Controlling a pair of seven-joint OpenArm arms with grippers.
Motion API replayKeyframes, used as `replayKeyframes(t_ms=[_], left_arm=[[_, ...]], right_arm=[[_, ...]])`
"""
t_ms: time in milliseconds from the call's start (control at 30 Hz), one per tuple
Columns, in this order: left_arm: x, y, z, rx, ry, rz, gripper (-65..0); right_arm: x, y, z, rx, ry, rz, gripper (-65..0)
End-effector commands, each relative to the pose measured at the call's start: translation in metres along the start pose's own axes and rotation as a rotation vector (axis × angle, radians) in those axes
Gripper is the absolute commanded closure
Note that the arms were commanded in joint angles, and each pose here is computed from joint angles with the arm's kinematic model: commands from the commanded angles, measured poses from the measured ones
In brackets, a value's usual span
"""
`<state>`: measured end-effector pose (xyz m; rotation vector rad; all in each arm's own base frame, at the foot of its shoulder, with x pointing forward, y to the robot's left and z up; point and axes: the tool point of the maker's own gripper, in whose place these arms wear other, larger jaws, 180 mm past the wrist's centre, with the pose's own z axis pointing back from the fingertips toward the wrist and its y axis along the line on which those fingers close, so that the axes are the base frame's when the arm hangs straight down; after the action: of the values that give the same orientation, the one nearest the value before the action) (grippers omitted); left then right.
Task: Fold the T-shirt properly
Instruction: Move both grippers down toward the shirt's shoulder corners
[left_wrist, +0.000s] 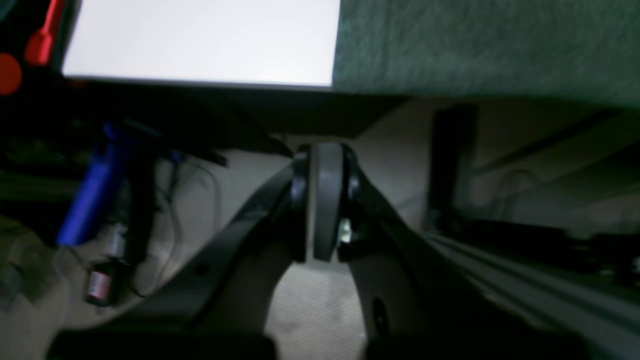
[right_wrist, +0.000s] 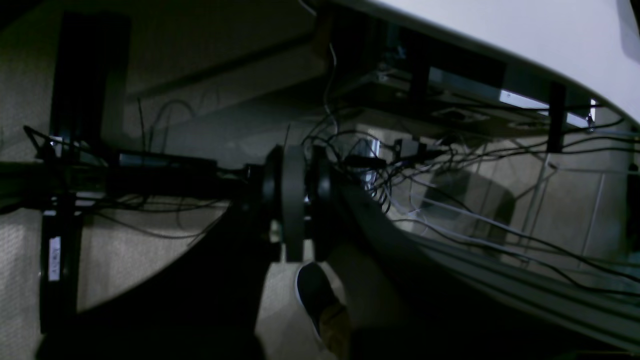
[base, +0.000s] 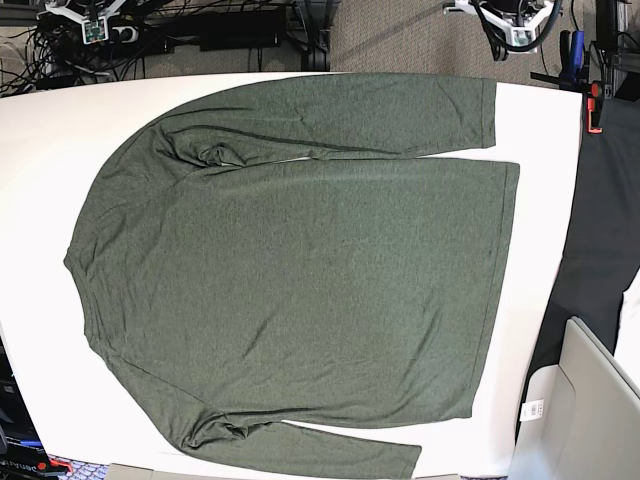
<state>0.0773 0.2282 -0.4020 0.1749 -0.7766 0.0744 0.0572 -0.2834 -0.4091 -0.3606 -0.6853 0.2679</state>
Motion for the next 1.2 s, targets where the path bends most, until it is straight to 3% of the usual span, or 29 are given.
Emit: replayKeyframes(t_ms=[0, 400, 533, 900, 1100, 1167], left_arm=[[0.010, 0.002, 0.004, 0.001, -0.027, 0.002, -0.2], [0.055, -0.007, 0.000, -0.018, -0.135, 0.014, -0.4], [0.067, -0.010, -0.009, -0.019, -0.152, 0.024, -1.3], [0.091, -0.027, -0.043, -0.053, -0.082, 0.055, -17.0], [0.089, -0.041, -0.043, -0.092, -0.076, 0.048, -25.7], [0.087, -0.048, -0.043, -0.110, -0.069, 0.046, -28.7]], right_arm=[[0.010, -0.006, 0.004, -0.011, -0.033, 0.010, -0.2], [0.053, -0.010, 0.012, -0.022, -0.141, 0.011, -0.2], [0.065, -0.011, 0.014, -0.036, -0.172, 0.063, -0.4], [0.077, -0.005, 0.013, -0.091, -0.197, 0.075, -1.1], [0.077, -0.013, 0.013, -0.137, -0.193, 0.036, -14.4], [0.080, -0.021, 0.012, -0.165, -0.199, 0.030, -15.8]])
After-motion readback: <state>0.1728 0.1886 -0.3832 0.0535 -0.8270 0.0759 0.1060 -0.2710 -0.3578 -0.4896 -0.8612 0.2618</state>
